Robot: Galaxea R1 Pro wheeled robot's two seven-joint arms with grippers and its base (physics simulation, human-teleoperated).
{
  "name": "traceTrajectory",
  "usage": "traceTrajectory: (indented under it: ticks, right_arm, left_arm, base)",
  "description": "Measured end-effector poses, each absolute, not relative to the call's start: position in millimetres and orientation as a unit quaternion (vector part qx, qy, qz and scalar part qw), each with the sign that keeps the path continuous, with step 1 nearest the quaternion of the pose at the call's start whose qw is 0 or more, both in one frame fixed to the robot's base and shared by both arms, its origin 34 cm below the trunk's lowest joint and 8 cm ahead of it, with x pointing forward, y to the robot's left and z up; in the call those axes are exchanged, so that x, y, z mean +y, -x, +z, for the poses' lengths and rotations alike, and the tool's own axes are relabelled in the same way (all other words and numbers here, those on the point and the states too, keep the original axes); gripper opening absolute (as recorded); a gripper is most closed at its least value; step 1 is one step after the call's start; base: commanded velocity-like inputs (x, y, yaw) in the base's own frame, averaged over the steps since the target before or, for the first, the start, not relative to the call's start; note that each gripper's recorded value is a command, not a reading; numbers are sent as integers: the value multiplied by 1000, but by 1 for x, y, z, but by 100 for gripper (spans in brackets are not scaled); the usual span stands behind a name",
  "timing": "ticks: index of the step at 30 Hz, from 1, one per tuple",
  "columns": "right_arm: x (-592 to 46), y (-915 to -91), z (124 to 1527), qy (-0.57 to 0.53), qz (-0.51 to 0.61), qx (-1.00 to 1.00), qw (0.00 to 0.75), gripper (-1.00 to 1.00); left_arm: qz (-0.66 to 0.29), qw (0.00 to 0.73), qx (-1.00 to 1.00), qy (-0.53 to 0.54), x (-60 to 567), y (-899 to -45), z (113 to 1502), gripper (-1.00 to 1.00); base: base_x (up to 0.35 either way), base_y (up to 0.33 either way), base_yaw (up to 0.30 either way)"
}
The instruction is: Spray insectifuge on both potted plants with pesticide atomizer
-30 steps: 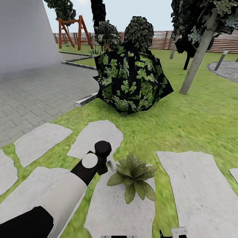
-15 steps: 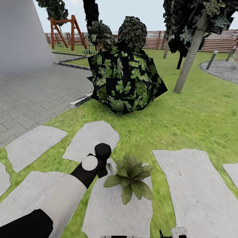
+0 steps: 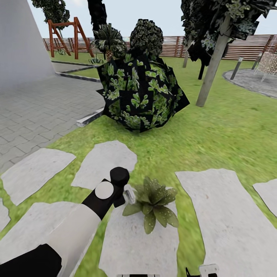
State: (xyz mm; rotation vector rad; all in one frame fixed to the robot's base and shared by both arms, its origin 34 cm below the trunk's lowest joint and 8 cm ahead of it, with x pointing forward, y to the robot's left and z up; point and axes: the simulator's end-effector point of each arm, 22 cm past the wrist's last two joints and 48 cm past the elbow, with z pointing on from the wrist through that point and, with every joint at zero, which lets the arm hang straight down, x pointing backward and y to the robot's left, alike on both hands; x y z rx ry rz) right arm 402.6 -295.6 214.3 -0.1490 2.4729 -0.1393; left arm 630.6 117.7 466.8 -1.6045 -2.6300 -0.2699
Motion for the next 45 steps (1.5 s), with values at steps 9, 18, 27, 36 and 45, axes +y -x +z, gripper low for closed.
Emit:
traceTrajectory:
  ticks: [9, 18, 27, 36, 45]
  right_arm:
    - [-297, -403, 214, 56, -54, 943, 324, 100]
    - [-297, -403, 215, 56, -54, 943, 325, 100]
    - [-296, -403, 215, 57, -53, 942, 325, 100]
    - [-296, -404, 215, 57, -53, 942, 325, 100]
    - [-295, -403, 214, 57, -53, 943, 325, 100]
  left_arm:
    - [-91, 22, -849, 520, 117, -633, 469, -100]
    - [-90, 25, -849, 521, 118, -631, 467, -100]
    - [-66, 88, -854, 508, 141, -567, 415, -100]
    - [-52, 87, -855, 509, 120, -555, 413, -100]
    - [-15, 133, -878, 460, 142, -524, 388, -100]
  base:
    - [30, 40, 0]
    - [177, 133, 0]
    - [19, 16, 0]
    - [0, 0, 0]
    - [0, 0, 0]
